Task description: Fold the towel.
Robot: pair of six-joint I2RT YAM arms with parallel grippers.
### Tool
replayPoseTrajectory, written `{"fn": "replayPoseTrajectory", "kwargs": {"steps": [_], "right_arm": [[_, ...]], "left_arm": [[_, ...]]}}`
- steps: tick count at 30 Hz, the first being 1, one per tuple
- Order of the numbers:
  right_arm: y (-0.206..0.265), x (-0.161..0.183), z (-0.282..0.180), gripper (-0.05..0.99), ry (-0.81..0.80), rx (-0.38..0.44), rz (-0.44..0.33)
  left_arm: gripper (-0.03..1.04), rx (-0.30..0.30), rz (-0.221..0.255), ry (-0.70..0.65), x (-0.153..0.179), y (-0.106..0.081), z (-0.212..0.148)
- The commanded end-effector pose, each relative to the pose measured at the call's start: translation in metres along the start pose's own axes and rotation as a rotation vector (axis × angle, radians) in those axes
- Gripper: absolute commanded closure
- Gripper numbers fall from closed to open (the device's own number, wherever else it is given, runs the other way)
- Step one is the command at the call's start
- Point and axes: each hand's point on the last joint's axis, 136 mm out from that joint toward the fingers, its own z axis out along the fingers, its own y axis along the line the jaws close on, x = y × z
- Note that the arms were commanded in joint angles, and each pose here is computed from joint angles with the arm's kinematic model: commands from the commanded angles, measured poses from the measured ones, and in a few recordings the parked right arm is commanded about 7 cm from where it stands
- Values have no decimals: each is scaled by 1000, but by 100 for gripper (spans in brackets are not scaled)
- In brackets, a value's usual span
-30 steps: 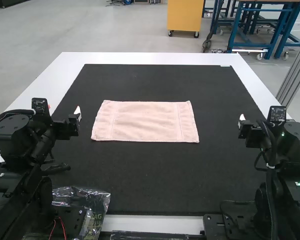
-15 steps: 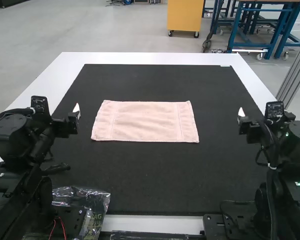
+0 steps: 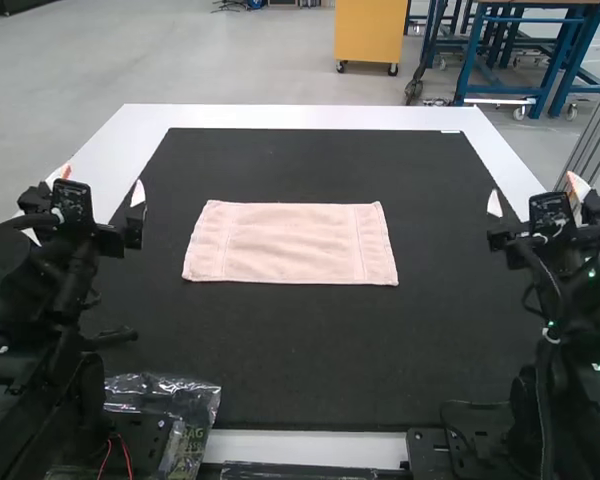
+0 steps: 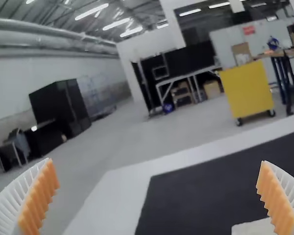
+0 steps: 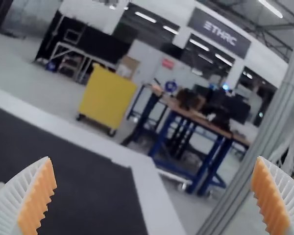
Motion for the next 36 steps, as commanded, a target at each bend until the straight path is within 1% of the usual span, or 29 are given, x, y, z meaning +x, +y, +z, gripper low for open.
{"fn": "replayPoseTrajectory", "kwargs": {"steps": [1,3,4,7,10,11,12,14,15,16,17,18,19,20,21,22,23,24,26,27,28,29,32,36], "right_arm": [[-21,-41,5,2,-55,26,70],[-26,-51,17,2,-28,11,140],[-28,-54,25,2,-5,1,177],[-24,-53,60,2,90,-52,296],[-9,-35,97,2,212,-119,382],[-1,-26,108,2,262,-145,415],[8,-15,117,2,318,-176,436],[18,10,131,2,416,-178,480],[27,21,137,3,452,-200,491],[36,37,139,3,498,-214,492],[45,51,141,3,542,-239,502],[61,63,140,3,591,-293,532],[73,78,137,3,640,-317,546],[80,93,134,3,689,-327,548],[83,102,132,3,713,-327,556],[85,106,130,2,728,-328,560],[86,110,127,2,738,-326,558],[87,111,125,2,732,-323,553],[84,110,125,2,702,-301,542],[82,111,123,2,699,-285,533],[84,110,122,3,690,-293,537],[89,109,120,3,687,-318,545],[106,111,116,3,702,-369,542],[137,121,115,3,737,-444,533]], "left_arm": [[6,-6,13,-62,-31,8,0],[6,-2,6,-49,-38,10,4],[6,4,-10,-35,-39,10,8],[6,26,-83,18,-43,10,23],[6,66,-215,107,-40,4,49],[6,79,-267,141,-36,1,59],[6,80,-304,177,-31,0,70],[6,80,-317,233,-20,-2,92],[5,94,-320,269,-11,-5,102],[6,93,-322,313,0,-6,112],[6,94,-332,378,19,-10,120],[6,103,-343,444,38,-15,127],[6,124,-353,513,59,-23,132],[6,155,-371,579,78,-34,134],[6,166,-381,632,95,-40,137],[5,184,-379,683,111,-47,138],[5,265,-394,706,119,-64,138],[5,299,-397,743,132,-74,137],[5,324,-408,798,153,-83,134],[5,328,-409,816,161,-86,133],[5,334,-416,824,167,-89,133],[5,341,-420,827,171,-91,134],[5,332,-434,828,184,-91,137],[5,319,-447,822,201,-85,144]]}}
